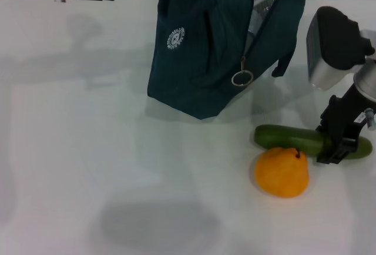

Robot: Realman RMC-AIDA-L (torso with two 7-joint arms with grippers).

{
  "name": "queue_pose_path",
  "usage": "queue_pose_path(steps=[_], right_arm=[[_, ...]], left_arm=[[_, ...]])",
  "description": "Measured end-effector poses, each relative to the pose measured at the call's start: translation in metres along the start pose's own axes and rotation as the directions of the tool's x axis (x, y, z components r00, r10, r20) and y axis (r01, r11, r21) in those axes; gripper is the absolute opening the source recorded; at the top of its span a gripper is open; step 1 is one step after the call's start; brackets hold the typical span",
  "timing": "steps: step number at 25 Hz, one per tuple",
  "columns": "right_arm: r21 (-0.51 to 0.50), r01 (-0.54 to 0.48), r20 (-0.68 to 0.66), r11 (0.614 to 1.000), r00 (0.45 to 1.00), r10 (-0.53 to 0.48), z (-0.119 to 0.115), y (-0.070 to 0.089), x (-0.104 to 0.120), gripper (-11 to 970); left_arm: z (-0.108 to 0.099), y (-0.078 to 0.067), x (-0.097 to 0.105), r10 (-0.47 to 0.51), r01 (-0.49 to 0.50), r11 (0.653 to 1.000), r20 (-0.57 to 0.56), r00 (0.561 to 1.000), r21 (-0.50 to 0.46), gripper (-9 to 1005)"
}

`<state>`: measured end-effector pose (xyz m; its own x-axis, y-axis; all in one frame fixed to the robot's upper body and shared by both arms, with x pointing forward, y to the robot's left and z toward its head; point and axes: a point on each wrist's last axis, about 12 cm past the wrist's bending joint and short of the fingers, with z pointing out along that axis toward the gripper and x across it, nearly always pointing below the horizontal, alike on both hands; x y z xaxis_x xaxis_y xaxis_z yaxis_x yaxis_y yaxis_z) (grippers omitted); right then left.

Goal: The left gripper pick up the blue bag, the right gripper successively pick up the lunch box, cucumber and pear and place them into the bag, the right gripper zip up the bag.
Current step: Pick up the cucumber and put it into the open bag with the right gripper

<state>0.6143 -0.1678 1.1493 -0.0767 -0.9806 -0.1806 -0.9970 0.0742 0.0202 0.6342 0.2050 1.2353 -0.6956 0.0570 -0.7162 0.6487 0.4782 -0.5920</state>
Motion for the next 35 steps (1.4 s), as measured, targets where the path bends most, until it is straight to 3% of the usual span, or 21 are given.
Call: queue_pose_path(steps=[5, 9, 14, 17, 22, 26, 32, 35], right_arm=[[-0.004, -0.032, 0.023, 0.999, 0.999, 0.032, -0.005, -0.002, 0.004, 556], [-0.006, -0.077, 0.097, 0.997, 0.992, 0.077, -0.024, -0.005, 0.013, 555], [-0.054, -0.125, 0.153, 0.991, 0.979, 0.132, -0.049, -0.003, 0.034, 556], [-0.118, -0.135, 0.274, 0.984, 0.948, 0.163, -0.069, 0.002, 0.052, 557], [-0.196, -0.046, 0.558, 0.979, 0.816, 0.15, -0.117, 0.017, 0.089, 557], [-0.152, -0.012, 0.686, 0.988, 0.719, 0.114, -0.134, 0.024, 0.112, 556], [0.062, -0.051, 0.855, 0.997, 0.518, -0.027, -0.134, 0.026, 0.13, 555], [0.243, -0.156, 0.905, 0.958, 0.392, -0.165, -0.122, 0.025, 0.135, 555]], left_arm=[[0.0, 0.0, 0.0, 0.0, 0.0, 1.0, 0.0, 1.0, -0.001, 44], [0.0, 0.0, 0.0, -0.001, 0.001, 1.0, -0.001, 1.0, -0.001, 44], [-0.001, 0.001, 0.0, 0.0, 0.0, 1.0, -0.004, 1.0, -0.006, 44], [-0.002, 0.002, 0.001, -0.004, 0.004, 1.0, -0.006, 1.0, -0.009, 44], [-0.002, 0.004, 0.0, -0.015, 0.015, 1.0, 0.0, 1.0, -0.009, 44], [-0.002, 0.003, -0.002, -0.013, 0.013, 1.0, 0.005, 1.0, -0.013, 44], [-0.001, 0.003, -0.002, -0.014, 0.014, 1.0, 0.008, 1.0, -0.014, 44], [0.001, 0.002, -0.002, -0.02, 0.02, 1.0, 0.007, 1.0, -0.005, 44]])
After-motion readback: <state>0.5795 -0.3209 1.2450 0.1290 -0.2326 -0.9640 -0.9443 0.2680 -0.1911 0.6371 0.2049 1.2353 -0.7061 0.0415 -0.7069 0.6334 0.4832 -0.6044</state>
